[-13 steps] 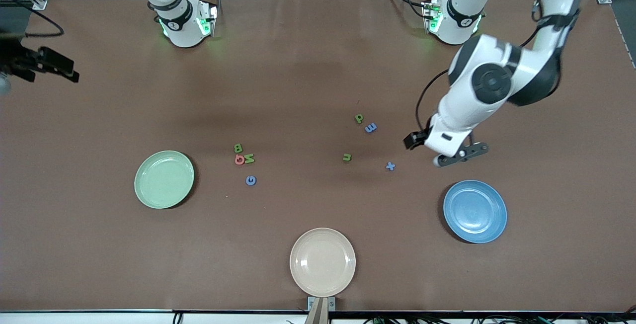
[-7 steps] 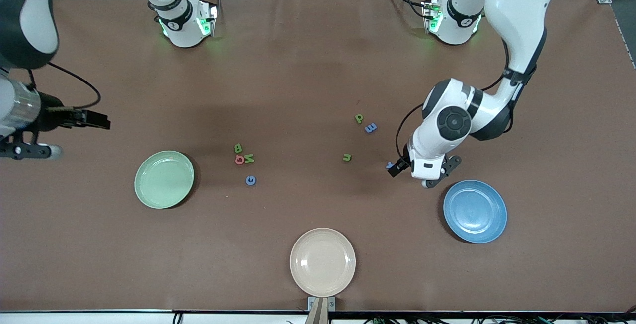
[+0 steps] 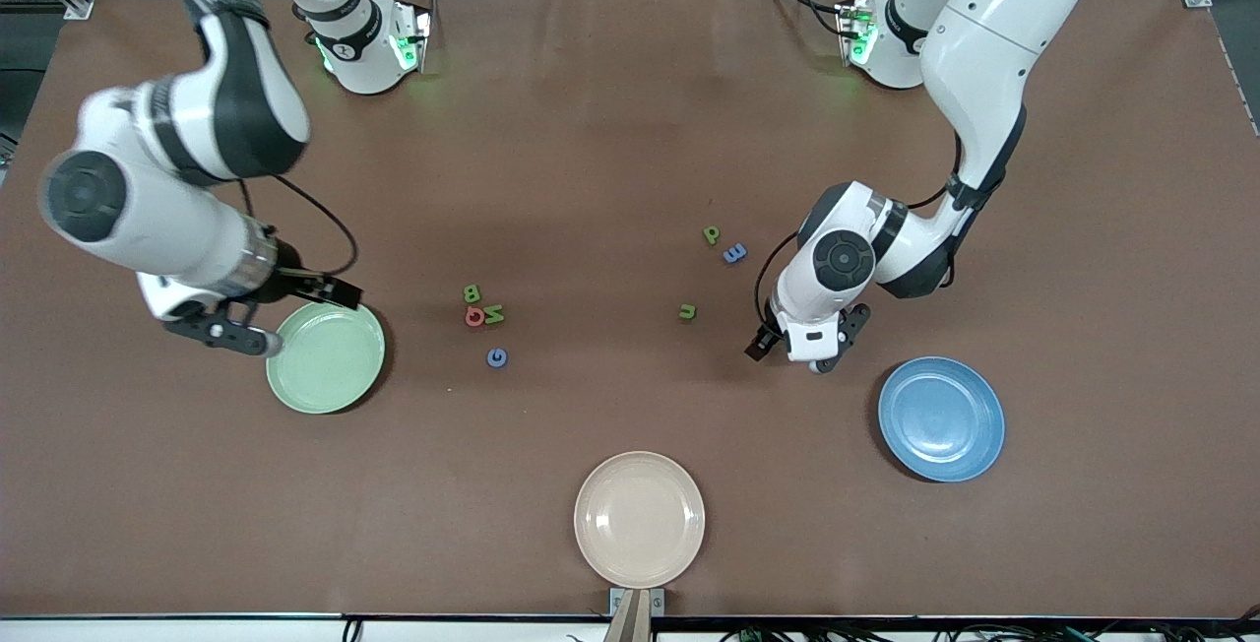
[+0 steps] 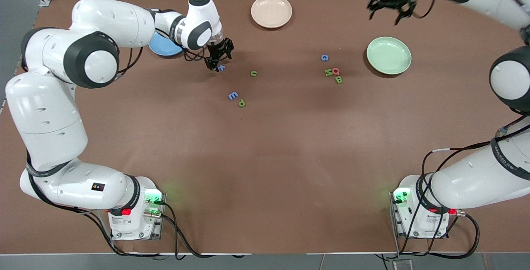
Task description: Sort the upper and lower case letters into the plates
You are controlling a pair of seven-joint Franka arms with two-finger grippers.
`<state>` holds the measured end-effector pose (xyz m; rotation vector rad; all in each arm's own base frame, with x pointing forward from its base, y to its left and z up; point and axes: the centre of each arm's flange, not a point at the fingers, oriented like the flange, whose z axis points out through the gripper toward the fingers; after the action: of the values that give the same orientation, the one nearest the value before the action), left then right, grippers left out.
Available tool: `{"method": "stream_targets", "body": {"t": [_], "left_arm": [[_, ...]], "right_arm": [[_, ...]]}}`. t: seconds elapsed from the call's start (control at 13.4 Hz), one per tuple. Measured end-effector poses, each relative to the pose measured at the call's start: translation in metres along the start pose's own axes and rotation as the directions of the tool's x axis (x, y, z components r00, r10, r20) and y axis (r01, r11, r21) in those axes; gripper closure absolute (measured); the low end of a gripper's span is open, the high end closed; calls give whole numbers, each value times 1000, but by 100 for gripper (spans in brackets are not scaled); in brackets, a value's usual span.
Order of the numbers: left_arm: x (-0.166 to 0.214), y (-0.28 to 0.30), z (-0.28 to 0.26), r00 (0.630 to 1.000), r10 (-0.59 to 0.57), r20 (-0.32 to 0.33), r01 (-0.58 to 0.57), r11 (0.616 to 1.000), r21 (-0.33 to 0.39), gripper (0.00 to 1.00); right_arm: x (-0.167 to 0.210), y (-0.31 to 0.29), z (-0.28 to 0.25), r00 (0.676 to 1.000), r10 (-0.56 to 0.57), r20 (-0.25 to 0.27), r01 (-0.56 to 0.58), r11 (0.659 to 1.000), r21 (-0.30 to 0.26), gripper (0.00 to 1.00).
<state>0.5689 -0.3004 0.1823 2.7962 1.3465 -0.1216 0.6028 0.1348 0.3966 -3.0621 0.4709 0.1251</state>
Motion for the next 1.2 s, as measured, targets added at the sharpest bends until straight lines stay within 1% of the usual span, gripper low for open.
{"method": "stream_targets", "body": {"t": [0.07,0.15,0.22,0.3,0.37,0.52,0.6,0.67,0.82,0.97,1.05,1.2], "left_arm": [[1,-1,4,1000,-3,2,3,1000,4,15],[3,-1,6,1000,-6,3,6,1000,6,15],[4,-1,7,1000,-7,3,7,1000,7,21],[4,-2,8,1000,-8,4,8,1000,8,21],[5,-2,8,1000,-9,3,9,1000,8,28],[6,0,6,1000,-11,2,11,1000,2,50],[7,1,5,1000,-11,1,11,1000,-1,63],[8,2,4,1000,-13,0,13,1000,-2,73],[15,2,2,1000,-20,-5,20,1000,-5,73],[32,6,-12,999,-14,-42,13,1000,-10,73],[47,9,-29,997,-11,-74,11,1000,-4,73],[90,10,-68,992,17,-127,-14,999,29,73]], "right_arm": [[-3,-10,25,1000,14,-3,-14,1000,0,0],[-4,-21,48,1000,25,-7,-25,1000,3,0],[-5,-33,67,999,38,-15,-38,999,9,0],[-7,-46,87,998,50,-24,-50,999,15,0],[-10,-59,105,997,62,-36,-61,998,23,0],[-15,-82,137,993,96,-67,-93,995,44,0],[-17,-93,152,991,113,-78,-109,993,54,0],[-17,-101,164,988,128,-82,-123,991,58,0],[-11,-115,179,986,143,-82,-139,989,60,0],[-10,-127,191,986,146,-79,-142,988,58,1],[-13,-131,196,987,144,-76,-140,989,54,2],[-16,-135,204,988,141,-70,-138,989,46,4]]}}
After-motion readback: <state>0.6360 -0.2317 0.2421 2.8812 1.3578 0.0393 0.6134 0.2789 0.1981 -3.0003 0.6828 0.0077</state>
